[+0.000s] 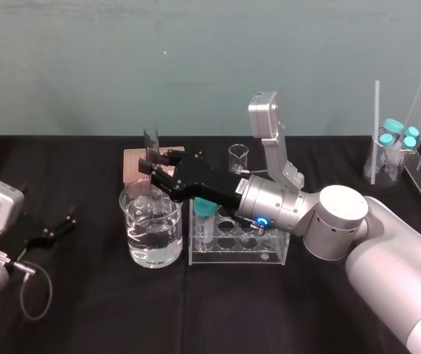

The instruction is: Hold the test tube with one hand and immerse one end into the beaker, then return it to the test tube rack.

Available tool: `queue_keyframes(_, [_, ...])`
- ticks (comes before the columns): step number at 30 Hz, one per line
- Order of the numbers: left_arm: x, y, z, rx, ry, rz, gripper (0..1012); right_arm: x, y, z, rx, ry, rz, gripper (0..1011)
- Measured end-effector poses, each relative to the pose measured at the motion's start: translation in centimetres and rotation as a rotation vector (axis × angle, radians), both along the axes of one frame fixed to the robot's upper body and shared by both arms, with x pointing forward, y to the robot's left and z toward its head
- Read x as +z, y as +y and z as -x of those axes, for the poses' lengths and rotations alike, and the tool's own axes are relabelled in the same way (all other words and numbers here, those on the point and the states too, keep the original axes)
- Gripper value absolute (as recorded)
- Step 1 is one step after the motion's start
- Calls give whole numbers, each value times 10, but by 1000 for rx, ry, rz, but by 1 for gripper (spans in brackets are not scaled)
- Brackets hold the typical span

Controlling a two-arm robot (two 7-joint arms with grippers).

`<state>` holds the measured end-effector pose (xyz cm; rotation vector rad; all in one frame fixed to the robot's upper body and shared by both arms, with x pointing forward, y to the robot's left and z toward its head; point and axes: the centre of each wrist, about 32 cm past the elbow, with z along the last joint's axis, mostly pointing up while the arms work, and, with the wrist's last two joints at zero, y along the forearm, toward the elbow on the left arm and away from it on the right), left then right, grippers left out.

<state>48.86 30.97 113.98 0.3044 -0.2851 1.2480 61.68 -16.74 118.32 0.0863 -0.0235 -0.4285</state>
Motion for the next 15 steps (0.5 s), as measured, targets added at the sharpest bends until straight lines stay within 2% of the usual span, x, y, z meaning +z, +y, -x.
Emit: queue_keyframes(15, [0,0,0,0,0,0,1000,0,-1,0,-2,1,-2,228])
